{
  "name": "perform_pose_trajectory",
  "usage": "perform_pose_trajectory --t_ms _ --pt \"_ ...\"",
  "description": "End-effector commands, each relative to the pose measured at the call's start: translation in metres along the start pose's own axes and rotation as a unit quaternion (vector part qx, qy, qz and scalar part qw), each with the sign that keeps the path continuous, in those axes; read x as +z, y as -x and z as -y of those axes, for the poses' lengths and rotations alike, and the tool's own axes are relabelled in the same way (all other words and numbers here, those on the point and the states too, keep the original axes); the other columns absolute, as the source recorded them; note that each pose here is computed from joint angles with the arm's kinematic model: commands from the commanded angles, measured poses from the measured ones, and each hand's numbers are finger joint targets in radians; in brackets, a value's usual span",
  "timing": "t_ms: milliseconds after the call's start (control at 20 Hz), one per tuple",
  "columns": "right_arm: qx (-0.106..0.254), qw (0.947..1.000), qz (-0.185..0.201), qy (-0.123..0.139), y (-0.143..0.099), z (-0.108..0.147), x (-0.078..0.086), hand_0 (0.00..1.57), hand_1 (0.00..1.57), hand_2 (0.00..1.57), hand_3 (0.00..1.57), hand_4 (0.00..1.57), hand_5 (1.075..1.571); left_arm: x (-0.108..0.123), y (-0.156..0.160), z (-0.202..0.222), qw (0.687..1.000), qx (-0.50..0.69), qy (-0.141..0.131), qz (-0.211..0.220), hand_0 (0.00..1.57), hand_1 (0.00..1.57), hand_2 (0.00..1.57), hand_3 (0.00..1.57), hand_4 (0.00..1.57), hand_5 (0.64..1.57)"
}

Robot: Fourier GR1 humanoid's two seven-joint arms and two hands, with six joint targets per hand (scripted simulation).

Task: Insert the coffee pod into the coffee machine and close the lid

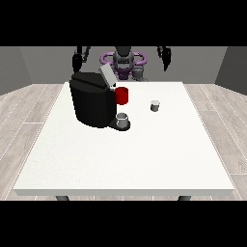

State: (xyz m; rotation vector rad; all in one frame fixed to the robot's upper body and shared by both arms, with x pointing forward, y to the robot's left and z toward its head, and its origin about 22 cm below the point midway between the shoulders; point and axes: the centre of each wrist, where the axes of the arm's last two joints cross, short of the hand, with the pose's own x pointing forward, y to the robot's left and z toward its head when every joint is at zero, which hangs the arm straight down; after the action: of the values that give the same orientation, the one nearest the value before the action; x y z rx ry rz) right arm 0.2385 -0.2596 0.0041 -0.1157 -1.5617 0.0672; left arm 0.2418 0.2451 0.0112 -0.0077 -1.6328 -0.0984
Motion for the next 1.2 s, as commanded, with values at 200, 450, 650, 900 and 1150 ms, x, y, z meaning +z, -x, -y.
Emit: perform_pose_trajectory --t_ms 200,450,650,900,1150 --pt "-0.023 0.9995 0.007 -0.021 -0.008 -0.003 -0.010 0.00 0.00 0.00 0.00 0.00 1.571 -0.008 -0.003 -0.020 0.991 -0.122 0.044 0.017 0.00 0.00 0.00 0.00 0.00 1.571" --pt "0.045 0.9970 0.027 0.058 0.000 -0.020 -0.006 0.00 0.00 0.00 0.00 0.00 1.571 -0.008 0.000 -0.032 0.975 -0.205 0.081 0.028 0.00 0.00 0.00 0.00 0.00 1.571" --pt "0.057 0.9955 0.064 0.041 -0.020 -0.029 -0.025 0.00 0.00 0.00 0.00 0.00 1.571 -0.050 -0.032 -0.058 0.963 -0.259 0.072 0.021 0.00 0.00 0.00 0.00 0.00 1.571" --pt "0.055 0.9958 0.073 0.011 -0.033 -0.048 -0.031 0.00 0.00 0.00 0.00 0.00 1.571 -0.084 -0.055 -0.081 0.957 -0.282 0.056 -0.020 0.00 0.00 0.00 0.00 0.00 1.571" --pt "0.020 0.9969 0.076 -0.002 -0.049 -0.065 -0.038 0.00 0.00 0.00 0.00 0.00 1.571 -0.092 -0.050 -0.099 0.933 -0.349 0.069 -0.059 0.00 0.00 0.00 0.00 0.00 1.571"
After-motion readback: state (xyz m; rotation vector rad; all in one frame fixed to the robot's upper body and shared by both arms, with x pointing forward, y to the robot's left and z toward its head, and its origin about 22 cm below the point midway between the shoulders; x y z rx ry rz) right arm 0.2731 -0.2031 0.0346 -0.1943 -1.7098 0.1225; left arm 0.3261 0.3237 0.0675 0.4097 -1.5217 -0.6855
